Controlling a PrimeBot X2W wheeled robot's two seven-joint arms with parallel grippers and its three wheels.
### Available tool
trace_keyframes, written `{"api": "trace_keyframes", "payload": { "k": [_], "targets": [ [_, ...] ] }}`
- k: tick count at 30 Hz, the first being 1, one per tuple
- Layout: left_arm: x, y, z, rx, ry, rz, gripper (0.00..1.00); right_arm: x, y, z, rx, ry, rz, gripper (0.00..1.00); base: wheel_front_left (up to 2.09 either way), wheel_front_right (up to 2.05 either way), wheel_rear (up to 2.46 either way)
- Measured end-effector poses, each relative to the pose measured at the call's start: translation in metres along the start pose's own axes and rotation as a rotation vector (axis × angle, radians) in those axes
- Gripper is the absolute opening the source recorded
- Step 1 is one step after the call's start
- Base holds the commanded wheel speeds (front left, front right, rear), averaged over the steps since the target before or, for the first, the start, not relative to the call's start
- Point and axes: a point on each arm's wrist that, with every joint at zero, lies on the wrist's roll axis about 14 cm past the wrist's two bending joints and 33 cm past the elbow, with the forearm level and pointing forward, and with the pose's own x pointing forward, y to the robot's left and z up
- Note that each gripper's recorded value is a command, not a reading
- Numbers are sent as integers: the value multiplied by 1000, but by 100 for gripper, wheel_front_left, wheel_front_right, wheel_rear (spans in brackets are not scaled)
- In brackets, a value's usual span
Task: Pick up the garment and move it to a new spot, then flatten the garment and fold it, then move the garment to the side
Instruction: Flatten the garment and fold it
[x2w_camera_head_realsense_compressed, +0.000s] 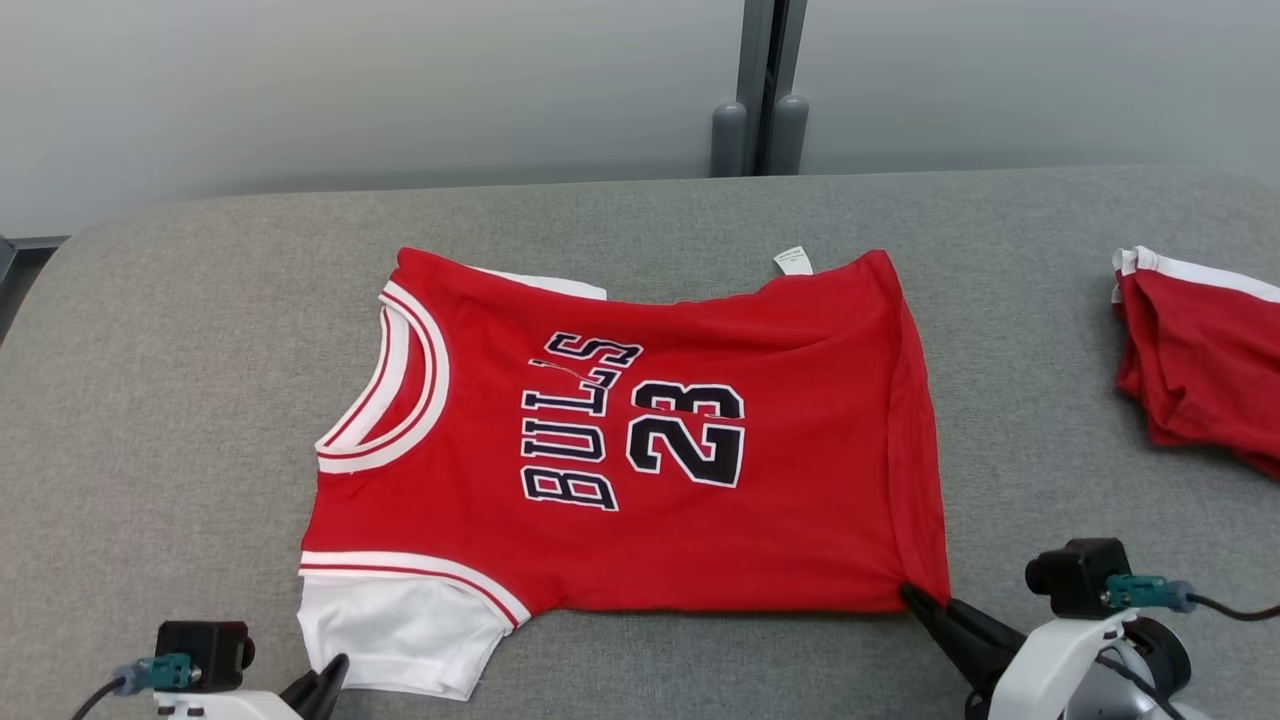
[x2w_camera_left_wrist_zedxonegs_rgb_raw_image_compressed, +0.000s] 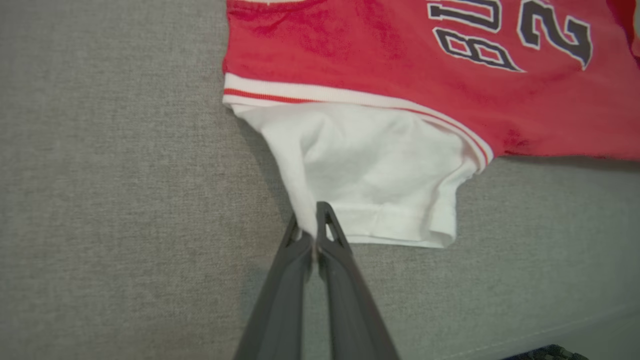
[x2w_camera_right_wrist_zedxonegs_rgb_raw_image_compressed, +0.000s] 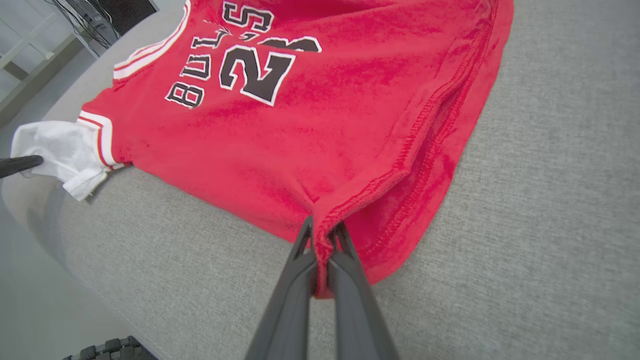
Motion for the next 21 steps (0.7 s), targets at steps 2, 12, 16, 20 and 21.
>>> {"api": "trace_keyframes", "payload": {
  "k": [2, 12, 16, 20, 21],
  "targets": [
    [-4, -6, 10, 28, -14, -25, 0, -3, 5, 12, 25, -41, 23, 0, 0, 0, 0],
    [17, -26, 120, 234, -91, -120, 0, 12, 0, 121, -23, -182, 120, 0, 0, 0, 0],
    [46, -27, 178, 365, -103, -107, 0, 35, -4, 178, 13, -237, 175, 0, 0, 0, 0],
    [80, -33, 246, 452, -180, -78, 0, 63, -29, 222, 2, -254, 155, 0, 0, 0, 0],
    [89, -34, 258, 465, -188, -72, 0, 72, -34, 228, -11, -249, 149, 0, 0, 0, 0]
  ]
}}
